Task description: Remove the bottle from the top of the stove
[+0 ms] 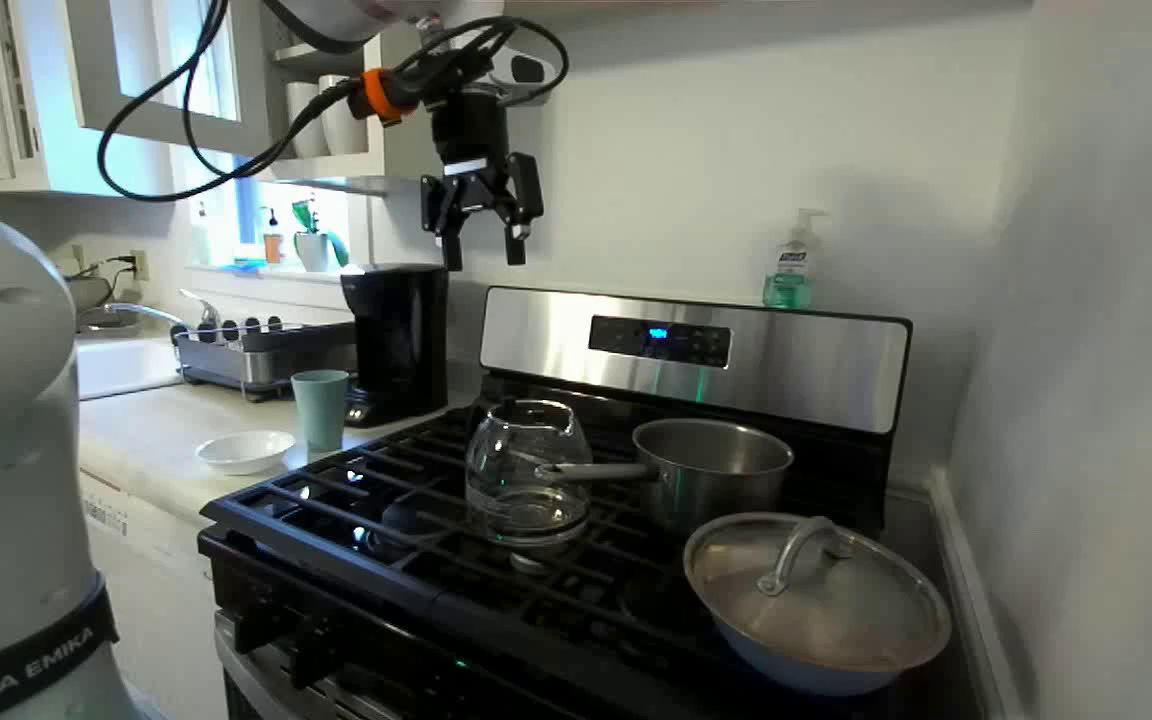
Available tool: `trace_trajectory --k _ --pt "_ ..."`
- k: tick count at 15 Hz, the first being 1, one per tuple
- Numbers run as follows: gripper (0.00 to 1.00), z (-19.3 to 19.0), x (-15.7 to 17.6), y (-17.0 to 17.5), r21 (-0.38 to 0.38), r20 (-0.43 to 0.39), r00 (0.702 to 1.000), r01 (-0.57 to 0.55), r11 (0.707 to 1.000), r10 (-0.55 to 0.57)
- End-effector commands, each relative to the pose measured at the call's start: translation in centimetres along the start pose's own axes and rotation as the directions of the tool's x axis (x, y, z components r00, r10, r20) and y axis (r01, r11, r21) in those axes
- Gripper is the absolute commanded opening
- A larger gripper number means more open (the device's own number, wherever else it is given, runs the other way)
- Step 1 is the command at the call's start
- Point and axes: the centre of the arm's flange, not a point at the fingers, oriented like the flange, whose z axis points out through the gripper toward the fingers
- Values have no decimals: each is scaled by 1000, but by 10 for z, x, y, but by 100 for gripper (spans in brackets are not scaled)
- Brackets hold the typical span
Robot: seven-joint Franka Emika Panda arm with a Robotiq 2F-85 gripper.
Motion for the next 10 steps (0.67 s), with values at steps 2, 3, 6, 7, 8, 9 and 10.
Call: trace_trajectory --k 2,3,6,7,8,9,10 --pt "100 0 0 0 0 0 1000 0 1000 0" --pt "100 0 0 0 0 0 1000 0 1000 0" --pt "100 -1 9 2 28 -12 1000 -3 1000 3" --pt "100 -4 19 7 52 -27 1000 -1 999 2" --pt "100 -7 28 12 73 -58 998 9 997 -4" --pt "100 -10 44 21 82 -92 996 -1 997 9" --pt "100 -11 56 30 84 -127 992 -9 996 20"
